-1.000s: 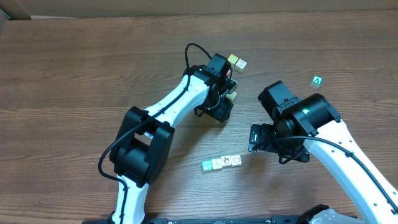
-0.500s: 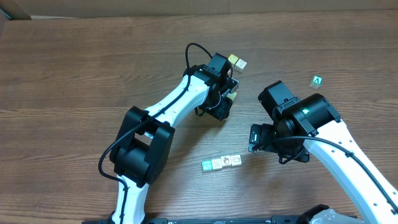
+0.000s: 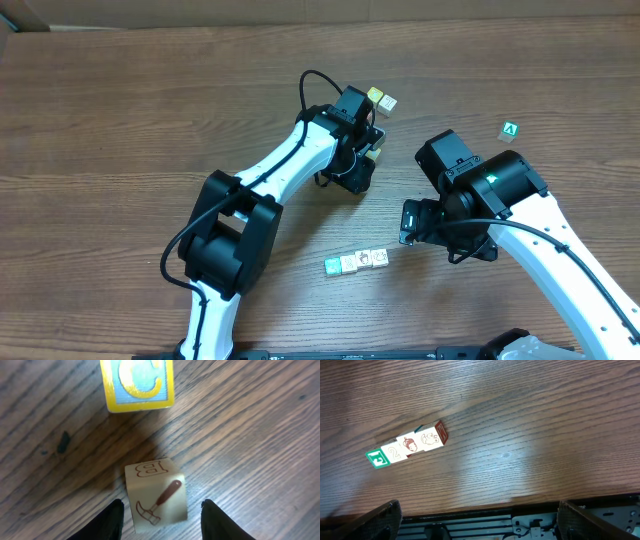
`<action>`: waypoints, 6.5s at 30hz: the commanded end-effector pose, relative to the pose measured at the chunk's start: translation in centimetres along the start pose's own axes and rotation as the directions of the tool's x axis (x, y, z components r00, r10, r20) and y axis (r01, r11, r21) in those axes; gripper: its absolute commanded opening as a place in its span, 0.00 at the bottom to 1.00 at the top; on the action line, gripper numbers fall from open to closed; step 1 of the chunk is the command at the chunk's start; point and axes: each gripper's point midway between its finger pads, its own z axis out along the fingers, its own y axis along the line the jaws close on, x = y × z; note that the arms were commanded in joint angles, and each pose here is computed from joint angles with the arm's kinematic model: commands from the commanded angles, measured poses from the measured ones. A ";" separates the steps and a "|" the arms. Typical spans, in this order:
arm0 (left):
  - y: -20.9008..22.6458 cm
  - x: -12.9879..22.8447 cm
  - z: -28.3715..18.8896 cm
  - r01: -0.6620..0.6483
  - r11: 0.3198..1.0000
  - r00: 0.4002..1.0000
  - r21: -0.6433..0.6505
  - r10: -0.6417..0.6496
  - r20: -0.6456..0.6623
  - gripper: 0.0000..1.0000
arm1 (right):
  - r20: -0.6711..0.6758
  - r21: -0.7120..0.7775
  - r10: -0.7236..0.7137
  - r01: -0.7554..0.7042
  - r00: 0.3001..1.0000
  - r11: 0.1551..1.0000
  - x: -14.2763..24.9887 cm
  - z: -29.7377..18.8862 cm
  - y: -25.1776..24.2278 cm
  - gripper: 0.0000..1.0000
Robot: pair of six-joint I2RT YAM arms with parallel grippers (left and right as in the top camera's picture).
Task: Flip 5 blocks
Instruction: 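Close the left gripper on the hammer block and lift it, then carry the hammer block down toward the row beside the 'E' block, then lower the hammer block against the 'E' block and align it, then open the left gripper and hold it beside the row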
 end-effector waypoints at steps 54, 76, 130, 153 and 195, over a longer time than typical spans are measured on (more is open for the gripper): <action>-3.7 22.0 -7.0 0.315 0.941 0.945 -0.125 -0.299 0.133 0.06 | 0.032 -0.024 -0.005 0.006 0.999 1.000 -0.2 -1.1 0.2 1.00; -2.9 21.6 -2.0 0.690 0.710 0.723 -0.137 -0.681 0.116 0.04 | 0.026 -0.020 -0.005 0.006 1.000 1.000 -0.1 -1.0 0.1 1.00; -2.9 21.0 -1.8 0.680 0.714 0.733 -0.166 -0.653 0.192 0.46 | 0.019 -0.015 -0.021 0.021 1.000 1.000 0.1 -1.0 -0.1 1.00; -3.7 20.7 -5.8 0.646 0.759 0.751 -0.083 -0.612 0.249 0.31 | 0.012 -0.019 -0.020 0.020 1.000 1.000 0.2 -1.0 0.0 1.00; -0.7 22.7 -2.3 0.711 0.649 0.703 -0.272 -0.670 0.239 0.04 | 0.004 -0.016 -0.023 0.023 1.000 1.000 0.4 -1.0 -0.1 1.00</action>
